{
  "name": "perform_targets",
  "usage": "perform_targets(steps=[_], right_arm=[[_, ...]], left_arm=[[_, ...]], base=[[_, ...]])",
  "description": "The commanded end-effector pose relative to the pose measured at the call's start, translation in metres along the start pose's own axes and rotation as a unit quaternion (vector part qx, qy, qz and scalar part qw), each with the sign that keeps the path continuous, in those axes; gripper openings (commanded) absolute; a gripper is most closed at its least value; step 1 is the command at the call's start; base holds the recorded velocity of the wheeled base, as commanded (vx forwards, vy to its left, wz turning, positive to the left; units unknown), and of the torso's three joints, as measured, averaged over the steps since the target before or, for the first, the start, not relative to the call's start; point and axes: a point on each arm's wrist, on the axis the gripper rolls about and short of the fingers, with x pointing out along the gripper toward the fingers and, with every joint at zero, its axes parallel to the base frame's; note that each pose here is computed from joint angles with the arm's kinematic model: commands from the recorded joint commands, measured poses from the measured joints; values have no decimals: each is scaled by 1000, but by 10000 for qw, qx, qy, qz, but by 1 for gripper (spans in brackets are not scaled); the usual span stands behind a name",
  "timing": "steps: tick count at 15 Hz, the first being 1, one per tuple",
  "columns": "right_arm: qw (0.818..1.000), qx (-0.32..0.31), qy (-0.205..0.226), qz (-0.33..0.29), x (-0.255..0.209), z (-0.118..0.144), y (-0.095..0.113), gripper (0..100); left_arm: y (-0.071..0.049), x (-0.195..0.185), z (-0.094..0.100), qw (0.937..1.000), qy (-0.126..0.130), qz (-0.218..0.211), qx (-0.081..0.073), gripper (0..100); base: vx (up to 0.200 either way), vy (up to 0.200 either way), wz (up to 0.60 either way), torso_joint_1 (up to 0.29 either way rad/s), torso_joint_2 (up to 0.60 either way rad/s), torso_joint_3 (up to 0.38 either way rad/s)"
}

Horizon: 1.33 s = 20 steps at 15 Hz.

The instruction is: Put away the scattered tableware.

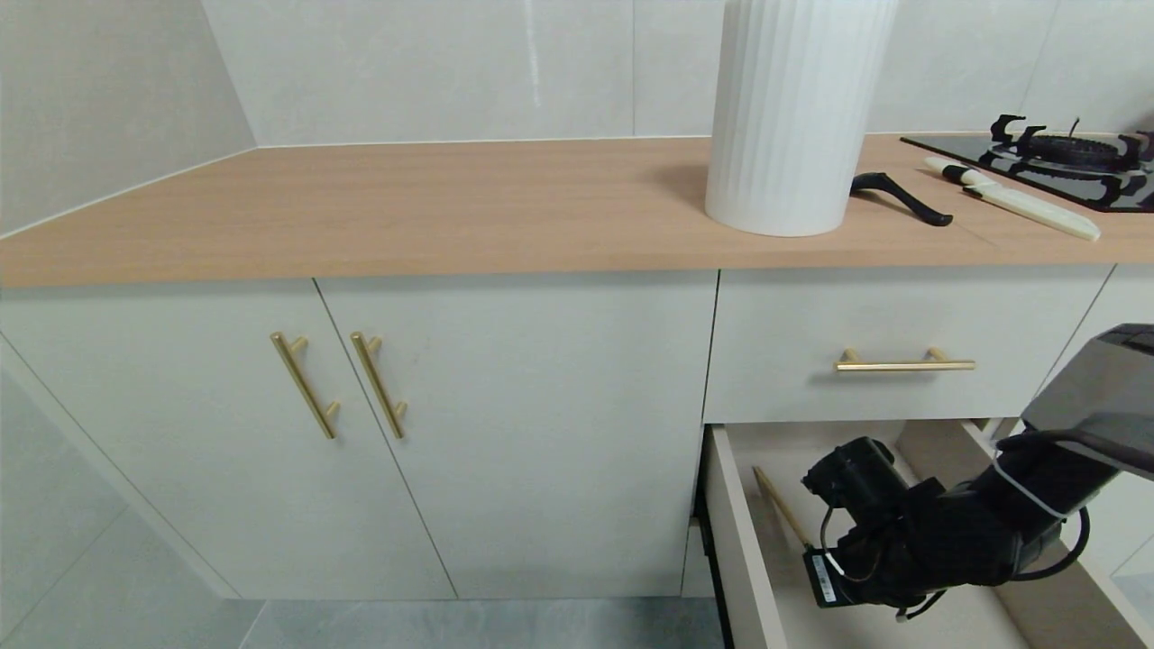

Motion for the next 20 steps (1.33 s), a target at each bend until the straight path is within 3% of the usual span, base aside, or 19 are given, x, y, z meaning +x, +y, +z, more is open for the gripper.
perform_targets(steps=[1, 12, 13, 20], right_arm=[[9997, -34, 226, -103, 17, -7, 0, 0], [9996, 4, 195, -192, 23, -8, 1, 0], [9996, 4, 195, -192, 23, -8, 1, 100], [9999, 32, -25, -129, 7, -2, 1, 100]], left_arm=[[0, 0, 0, 10000, 2, 3, 2, 100], [0, 0, 0, 10000, 2, 11, 2, 100], [0, 0, 0, 10000, 2, 3, 2, 100], [0, 0, 0, 10000, 2, 11, 2, 100]], base=[[0, 0, 0, 0, 0, 0], [0, 0, 0, 0, 0, 0], [0, 0, 0, 0, 0, 0], [0, 0, 0, 0, 0, 0]])
